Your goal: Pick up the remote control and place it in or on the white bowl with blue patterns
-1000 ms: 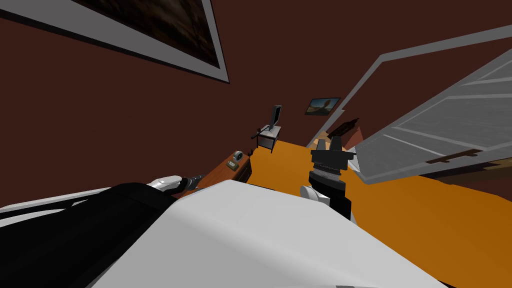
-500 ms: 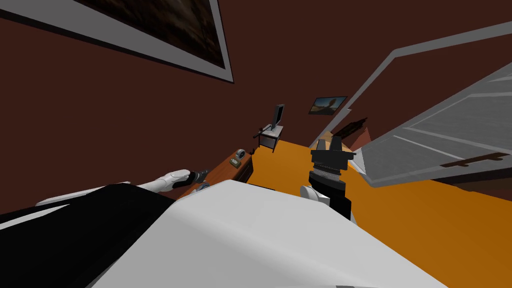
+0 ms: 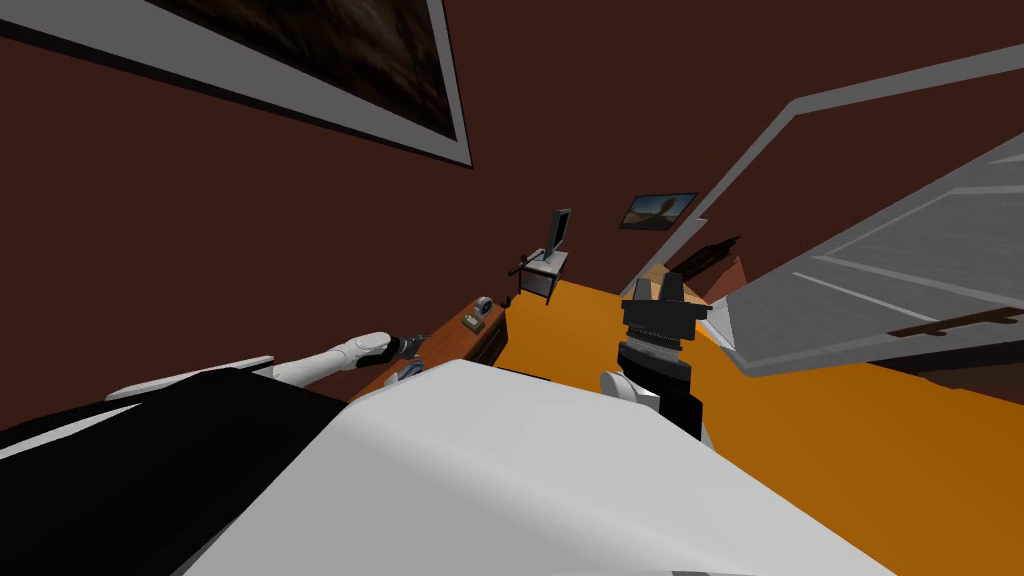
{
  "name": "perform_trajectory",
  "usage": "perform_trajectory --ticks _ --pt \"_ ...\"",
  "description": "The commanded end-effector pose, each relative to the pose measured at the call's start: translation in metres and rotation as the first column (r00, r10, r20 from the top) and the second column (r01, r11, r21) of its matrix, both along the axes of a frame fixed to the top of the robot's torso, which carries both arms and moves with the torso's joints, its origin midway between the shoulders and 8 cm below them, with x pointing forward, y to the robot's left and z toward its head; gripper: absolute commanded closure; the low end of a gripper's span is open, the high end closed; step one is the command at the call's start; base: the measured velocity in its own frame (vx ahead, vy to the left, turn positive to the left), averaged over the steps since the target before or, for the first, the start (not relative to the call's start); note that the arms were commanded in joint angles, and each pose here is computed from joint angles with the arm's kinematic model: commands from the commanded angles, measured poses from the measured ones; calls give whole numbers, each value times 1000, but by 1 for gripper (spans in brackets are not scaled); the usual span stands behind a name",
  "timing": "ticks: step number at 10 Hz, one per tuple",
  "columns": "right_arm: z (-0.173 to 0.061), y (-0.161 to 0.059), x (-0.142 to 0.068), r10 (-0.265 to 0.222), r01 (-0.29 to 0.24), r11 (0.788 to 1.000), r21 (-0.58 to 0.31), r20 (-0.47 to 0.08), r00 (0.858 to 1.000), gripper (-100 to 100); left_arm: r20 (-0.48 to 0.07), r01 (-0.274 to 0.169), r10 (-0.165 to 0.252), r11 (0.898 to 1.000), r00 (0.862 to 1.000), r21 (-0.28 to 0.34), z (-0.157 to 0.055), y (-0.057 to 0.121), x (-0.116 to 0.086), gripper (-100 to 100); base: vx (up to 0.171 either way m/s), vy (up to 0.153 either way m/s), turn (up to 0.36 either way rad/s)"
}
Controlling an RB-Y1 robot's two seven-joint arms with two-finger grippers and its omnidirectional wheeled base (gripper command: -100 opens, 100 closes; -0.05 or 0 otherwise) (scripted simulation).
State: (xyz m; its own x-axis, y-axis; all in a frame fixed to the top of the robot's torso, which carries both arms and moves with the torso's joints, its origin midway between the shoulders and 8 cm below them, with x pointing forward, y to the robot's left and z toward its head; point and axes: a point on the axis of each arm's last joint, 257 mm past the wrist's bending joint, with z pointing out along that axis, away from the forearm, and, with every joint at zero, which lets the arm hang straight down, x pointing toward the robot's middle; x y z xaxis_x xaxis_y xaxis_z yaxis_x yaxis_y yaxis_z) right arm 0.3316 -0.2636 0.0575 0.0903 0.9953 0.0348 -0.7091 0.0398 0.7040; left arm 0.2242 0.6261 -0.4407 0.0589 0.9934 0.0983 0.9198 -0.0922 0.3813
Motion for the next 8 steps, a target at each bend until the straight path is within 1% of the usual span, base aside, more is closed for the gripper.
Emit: perform_trajectory --ticks 1,2,3,5,6,7,8 --pt "0 0 0 0 0 1000 0 0 1000 0 -12 27 -27 999 1000 18 -1 3 -1 -100 -9 6 -9" --pt "0 0 0 0 0 1000 0 0 1000 0 5 8 -8 1000 1000 -30 0 -11 21 -100 -58 16 131" --pt "0 0 0 0 0 1000 0 0 1000 0 11 23 -23 1000 1000 -20 4 -11 31 -100 -70 20 55" --pt "0 0 0 0 0 1000 0 0 1000 0 -9 53 -53 999 999 8 2 -8 27 -100 -21 5 -15" --pt "0 0 0 0 0 1000 0 0 1000 0 2 42 -42 998 999 -38 3 -22 47 -100 -53 18 123" --pt "0 0 0 0 0 1000 0 0 1000 0 12 55 -55 998 998 -24 8 -22 58 -100 -73 19 64" --pt "0 0 0 0 0 1000 0 0 1000 0 1 60 -60 998 998 -12 7 -19 56 -100 -37 6 -13"
